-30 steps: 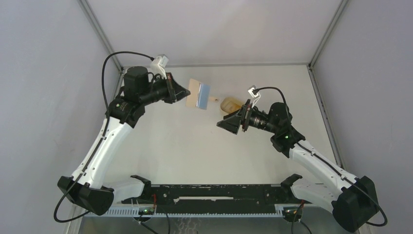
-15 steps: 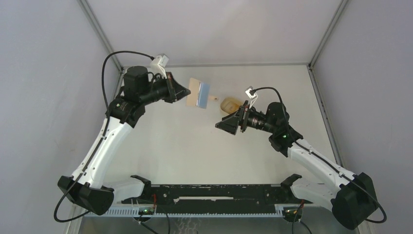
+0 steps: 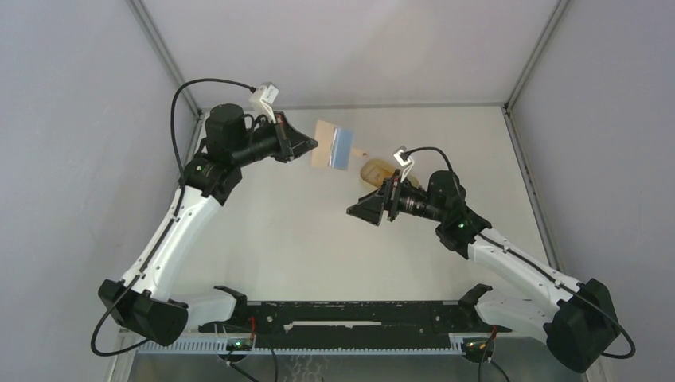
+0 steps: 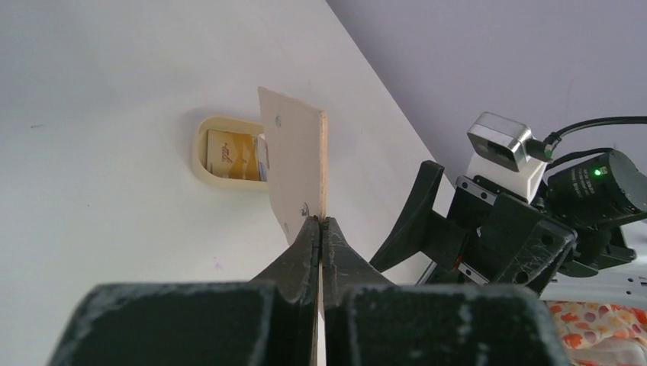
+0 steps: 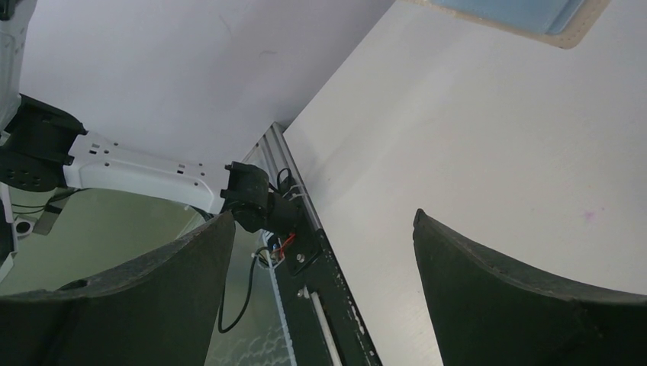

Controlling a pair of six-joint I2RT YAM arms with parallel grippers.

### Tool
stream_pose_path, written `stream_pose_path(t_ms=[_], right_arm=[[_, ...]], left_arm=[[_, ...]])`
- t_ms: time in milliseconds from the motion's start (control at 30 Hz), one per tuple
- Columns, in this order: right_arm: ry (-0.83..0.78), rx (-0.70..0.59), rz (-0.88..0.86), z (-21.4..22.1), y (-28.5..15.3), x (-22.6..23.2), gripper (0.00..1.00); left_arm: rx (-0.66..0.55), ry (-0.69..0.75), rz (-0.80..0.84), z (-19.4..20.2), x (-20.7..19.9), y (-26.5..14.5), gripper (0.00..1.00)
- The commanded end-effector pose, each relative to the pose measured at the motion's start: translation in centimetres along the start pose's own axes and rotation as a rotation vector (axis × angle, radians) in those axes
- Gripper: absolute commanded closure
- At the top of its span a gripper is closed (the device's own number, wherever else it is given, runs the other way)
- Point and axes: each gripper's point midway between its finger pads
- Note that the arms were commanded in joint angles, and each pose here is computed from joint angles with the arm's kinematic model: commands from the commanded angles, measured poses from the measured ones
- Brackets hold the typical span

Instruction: Take the credit cards out of the card holder

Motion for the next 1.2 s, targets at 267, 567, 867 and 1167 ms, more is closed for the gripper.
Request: stream_pose_path(t_ms=[267,567,867,1167], right_arm=[[-0.132,-0.037,-0.225,-2.0,0.3,6.1,0.04],[-0.101,-0.04,-0.456,-5.3,0.7,8.7,0.08],[-0.135,-0.128,-0.457,-9.5,-0.3,6.6,0.08],[-0.144,-0.115,-0.523,-11.6,0.1,6.8,0.1]], left_arm=[[-0.072,0.033,0.002,-1.6,-0.8,-0.8,1.0],[-0.158,-0.036,0.144,-2.7,-3.3,-0.8,1.0],[-0.123,-0.049,0.265,-1.4,-5.3,-1.4,1.0],[-0.142,-0.091,0.407,-1.1,-7.1,-1.8,1.0]])
Point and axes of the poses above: each gripper's point midway between its finger pads, its own y axis out along the fingers, its own x axis along the line the jaws close on, z = x × y, and after that the axes turned 9 degrees about y, right-handed
